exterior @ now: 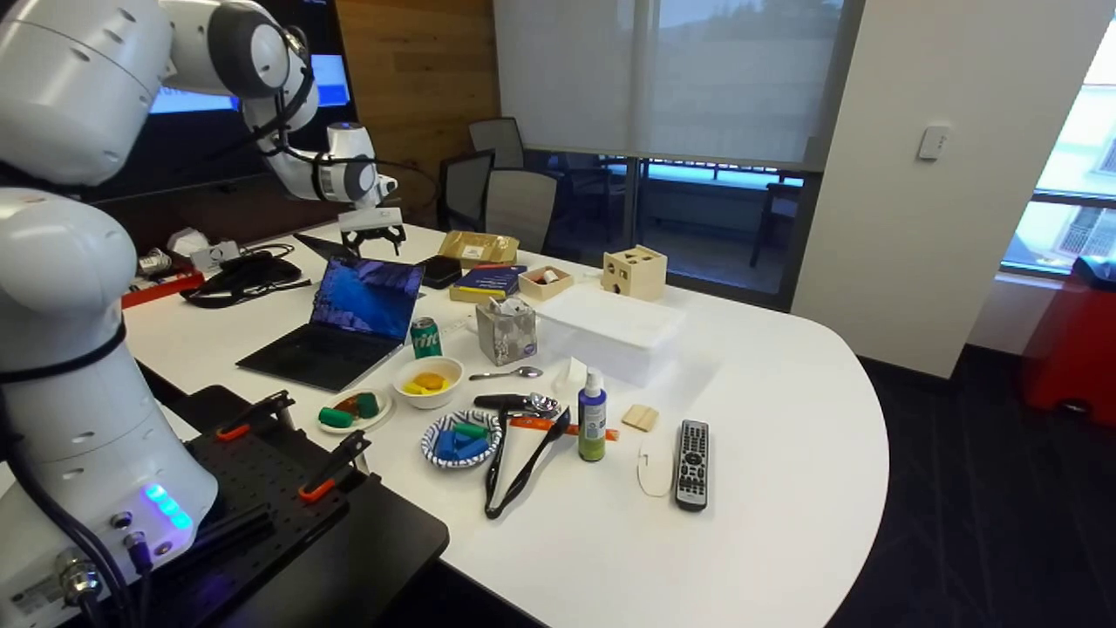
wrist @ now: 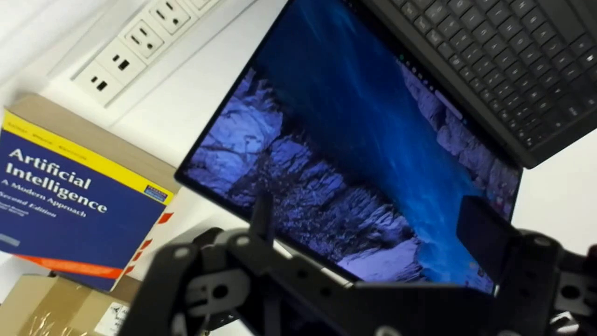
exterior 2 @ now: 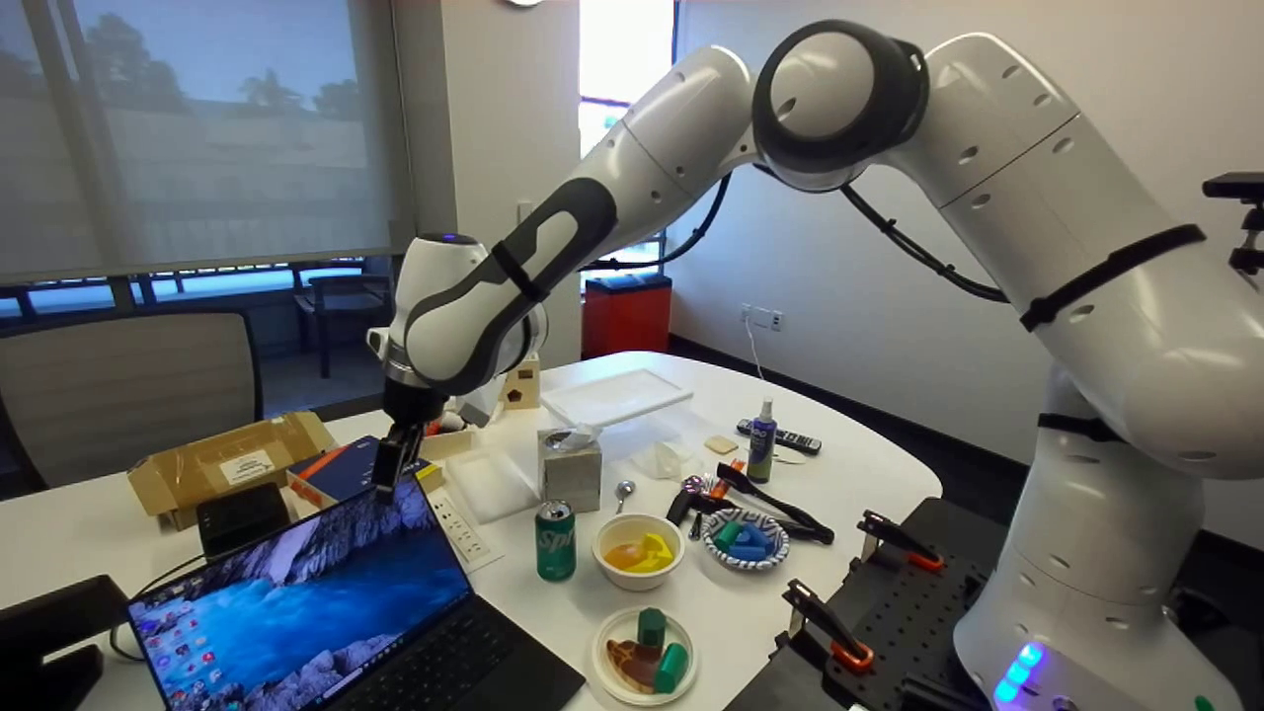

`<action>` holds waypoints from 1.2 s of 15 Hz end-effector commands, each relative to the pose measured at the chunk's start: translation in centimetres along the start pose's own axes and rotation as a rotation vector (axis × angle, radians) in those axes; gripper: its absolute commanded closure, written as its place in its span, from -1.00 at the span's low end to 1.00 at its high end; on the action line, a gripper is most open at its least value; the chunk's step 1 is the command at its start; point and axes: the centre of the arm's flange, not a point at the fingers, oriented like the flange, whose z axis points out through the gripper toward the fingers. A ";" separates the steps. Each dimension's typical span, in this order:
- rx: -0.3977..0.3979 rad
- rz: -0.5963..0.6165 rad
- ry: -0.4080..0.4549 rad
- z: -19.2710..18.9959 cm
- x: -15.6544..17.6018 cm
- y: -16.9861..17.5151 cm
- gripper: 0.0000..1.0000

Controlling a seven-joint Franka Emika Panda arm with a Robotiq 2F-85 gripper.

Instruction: Fold the laptop

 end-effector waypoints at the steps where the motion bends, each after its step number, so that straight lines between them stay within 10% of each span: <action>1: -0.027 0.050 0.063 5.0 7.0 1.5 -1.00; 11: -0.027 0.201 0.161 11.7 12.6 4.1 -1.00; 18: 0.023 0.289 -0.006 13.8 12.8 6.3 -1.00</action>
